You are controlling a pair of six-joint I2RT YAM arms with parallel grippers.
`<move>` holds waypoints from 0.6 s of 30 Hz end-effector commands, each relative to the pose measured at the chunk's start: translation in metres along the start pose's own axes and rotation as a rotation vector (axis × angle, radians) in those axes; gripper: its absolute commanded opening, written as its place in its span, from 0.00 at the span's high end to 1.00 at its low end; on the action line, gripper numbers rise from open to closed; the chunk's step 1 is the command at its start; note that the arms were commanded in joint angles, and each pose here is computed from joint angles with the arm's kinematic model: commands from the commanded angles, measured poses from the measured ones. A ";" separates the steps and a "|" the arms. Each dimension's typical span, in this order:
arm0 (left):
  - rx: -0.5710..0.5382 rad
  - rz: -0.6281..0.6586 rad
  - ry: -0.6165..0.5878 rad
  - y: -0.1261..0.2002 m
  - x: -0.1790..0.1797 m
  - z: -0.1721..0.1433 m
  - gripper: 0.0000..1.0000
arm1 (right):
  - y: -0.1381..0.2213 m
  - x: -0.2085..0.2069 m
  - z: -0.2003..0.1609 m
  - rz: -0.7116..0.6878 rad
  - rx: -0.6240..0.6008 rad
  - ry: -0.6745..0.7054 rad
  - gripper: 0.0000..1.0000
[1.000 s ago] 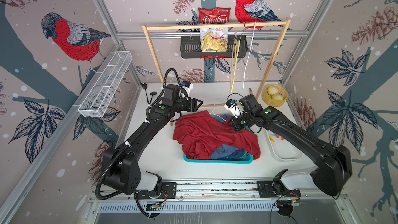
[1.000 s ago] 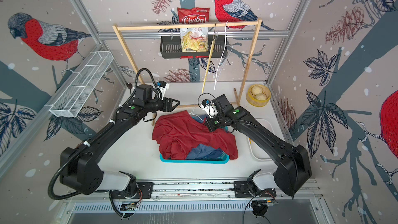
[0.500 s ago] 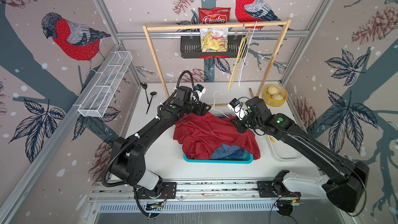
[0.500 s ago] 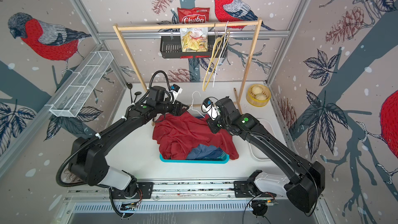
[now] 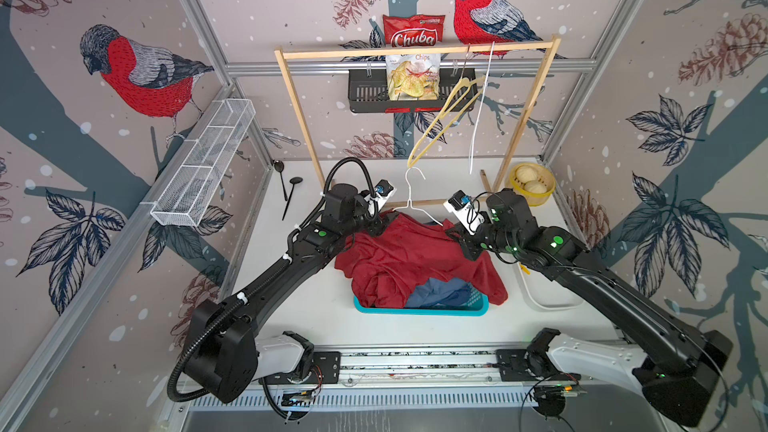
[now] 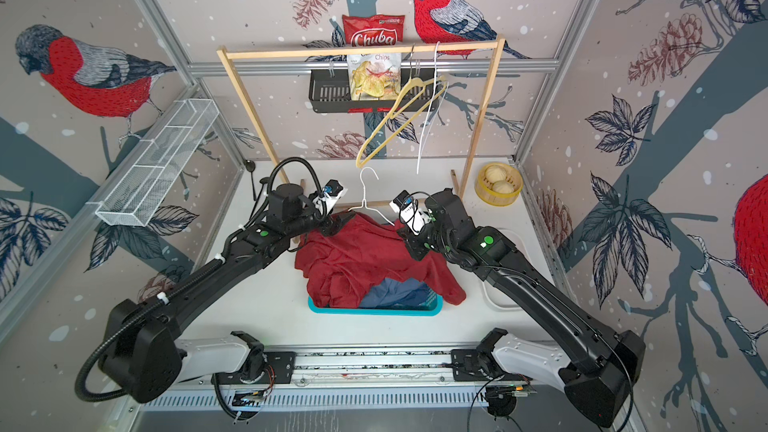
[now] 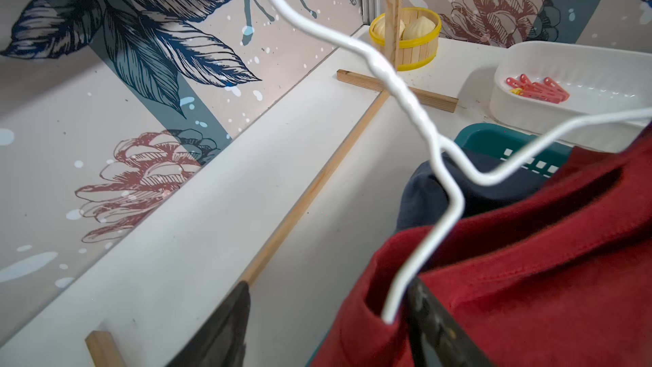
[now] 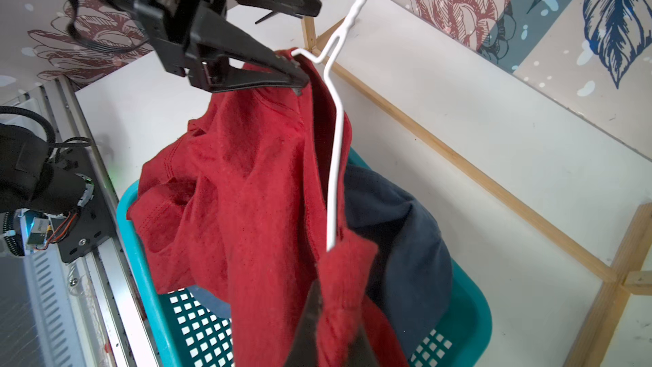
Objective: Remove the clothespins securing t-shirts to the hanger
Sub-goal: Pick up the hanger from the basket.
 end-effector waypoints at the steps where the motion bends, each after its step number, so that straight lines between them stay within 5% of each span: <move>1: -0.051 0.059 -0.110 -0.004 0.009 0.017 0.35 | 0.007 0.007 0.014 0.031 -0.069 0.040 1.00; 7: -0.081 0.023 -0.171 -0.004 0.001 0.028 0.55 | 0.022 0.012 0.023 0.030 -0.126 0.066 1.00; 13: -0.144 0.074 -0.247 0.013 -0.006 0.050 1.00 | 0.037 0.012 0.031 0.010 -0.184 0.070 1.00; 16: -0.192 0.107 -0.292 0.032 -0.006 0.067 1.00 | 0.046 0.011 0.038 -0.006 -0.221 0.060 0.98; 18: -0.219 0.114 -0.323 0.046 -0.008 0.077 1.00 | 0.056 0.011 0.045 -0.014 -0.263 0.052 0.87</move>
Point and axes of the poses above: each gripper's point midway between its finger pads, its own y axis back along the fingers, its own x axis along the line the jaws close on, z = x × y, the point moved 3 cm from there along y, back along the fingers, and after that the axes turned 3 degrees about y, right-handed, at the moved point
